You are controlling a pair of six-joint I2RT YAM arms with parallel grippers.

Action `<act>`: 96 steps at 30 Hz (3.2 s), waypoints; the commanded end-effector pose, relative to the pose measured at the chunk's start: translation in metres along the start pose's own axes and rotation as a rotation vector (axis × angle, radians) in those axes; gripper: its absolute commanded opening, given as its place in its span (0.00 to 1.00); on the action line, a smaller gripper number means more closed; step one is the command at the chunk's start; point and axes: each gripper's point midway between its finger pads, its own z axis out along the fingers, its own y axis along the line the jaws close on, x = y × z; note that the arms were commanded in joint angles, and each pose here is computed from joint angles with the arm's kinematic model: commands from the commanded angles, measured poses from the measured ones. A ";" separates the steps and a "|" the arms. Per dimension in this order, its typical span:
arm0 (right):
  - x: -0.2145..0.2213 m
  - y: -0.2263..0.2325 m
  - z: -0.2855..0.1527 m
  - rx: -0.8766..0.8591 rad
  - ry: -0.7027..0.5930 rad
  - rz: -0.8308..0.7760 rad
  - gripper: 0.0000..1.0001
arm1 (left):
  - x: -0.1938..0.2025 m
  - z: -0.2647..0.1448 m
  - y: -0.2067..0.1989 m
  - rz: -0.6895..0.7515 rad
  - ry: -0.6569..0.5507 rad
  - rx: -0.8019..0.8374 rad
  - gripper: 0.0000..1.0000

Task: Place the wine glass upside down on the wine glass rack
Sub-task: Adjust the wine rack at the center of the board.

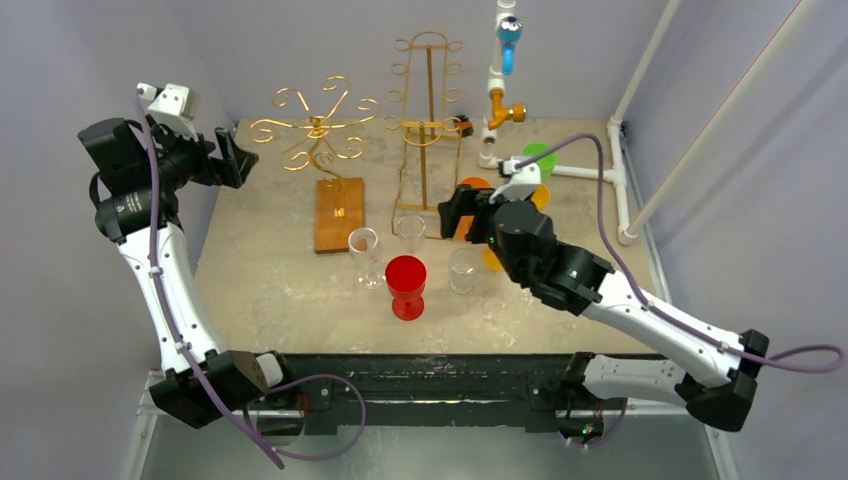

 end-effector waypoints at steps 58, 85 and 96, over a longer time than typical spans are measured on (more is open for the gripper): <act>-0.050 0.192 0.118 -0.264 0.146 0.011 0.90 | -0.016 0.087 -0.004 1.012 -0.066 0.037 0.33; -0.018 0.200 0.100 -0.336 0.219 0.037 0.86 | -0.048 0.013 -0.016 1.523 -0.165 -0.232 0.01; 0.017 0.201 0.083 -0.349 0.273 -0.005 0.86 | -0.047 0.005 0.000 1.636 -0.089 -0.330 0.00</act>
